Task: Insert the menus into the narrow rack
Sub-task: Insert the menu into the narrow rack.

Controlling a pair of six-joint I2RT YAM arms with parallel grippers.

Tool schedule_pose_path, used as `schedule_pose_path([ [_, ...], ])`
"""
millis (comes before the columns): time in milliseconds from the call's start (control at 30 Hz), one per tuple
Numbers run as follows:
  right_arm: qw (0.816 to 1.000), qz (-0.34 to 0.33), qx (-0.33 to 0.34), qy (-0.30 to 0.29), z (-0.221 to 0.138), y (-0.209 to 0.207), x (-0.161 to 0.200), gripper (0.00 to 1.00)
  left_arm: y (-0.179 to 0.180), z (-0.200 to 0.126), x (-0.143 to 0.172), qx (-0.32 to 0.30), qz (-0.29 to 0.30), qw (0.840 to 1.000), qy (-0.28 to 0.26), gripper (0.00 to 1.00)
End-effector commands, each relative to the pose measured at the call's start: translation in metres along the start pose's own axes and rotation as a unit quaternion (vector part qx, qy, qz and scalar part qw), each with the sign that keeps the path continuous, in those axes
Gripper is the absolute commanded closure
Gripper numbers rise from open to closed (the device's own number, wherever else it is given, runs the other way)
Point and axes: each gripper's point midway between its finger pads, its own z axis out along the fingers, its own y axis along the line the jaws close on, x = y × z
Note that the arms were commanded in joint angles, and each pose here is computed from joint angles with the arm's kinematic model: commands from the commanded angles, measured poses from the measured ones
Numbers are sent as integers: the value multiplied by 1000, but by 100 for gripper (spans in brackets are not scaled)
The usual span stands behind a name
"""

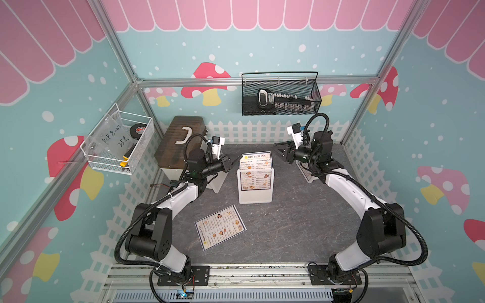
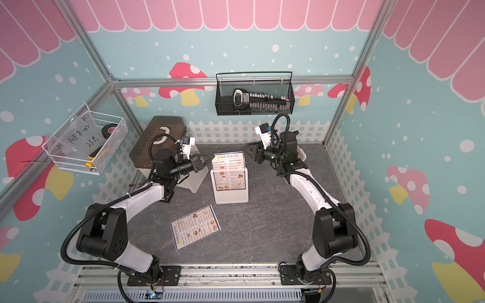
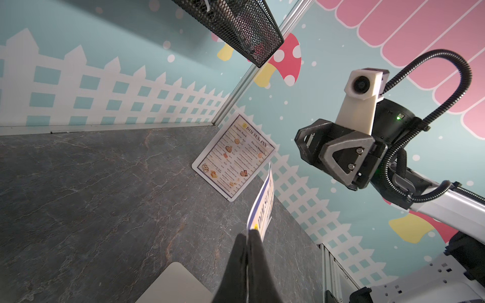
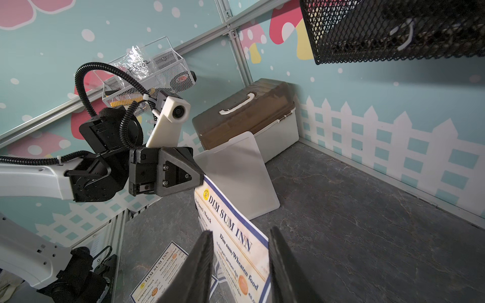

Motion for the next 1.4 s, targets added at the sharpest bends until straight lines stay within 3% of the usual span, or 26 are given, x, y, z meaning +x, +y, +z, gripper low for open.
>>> schedule_pose_path([
  [0, 1000, -15, 8, -1, -7, 5, -3, 64, 0, 0, 5, 0, 6, 1000, 4, 100],
  [167, 999, 3, 46, 13, -6, -1, -7, 64, 1, 0, 6, -1, 5, 1000, 4, 100],
  [467, 987, -3, 131, 88, 17, -6, 1, 63, 1, 2, 7, -1, 0, 1000, 7, 90],
  [867, 976, -14, 158, 149, 47, -5, 2, 63, 6, 3, 13, -4, -8, 1000, 12, 82],
  [1367, 951, -59, 187, 238, 83, -8, 20, 61, 6, 2, 16, -8, -9, 1000, 12, 82],
])
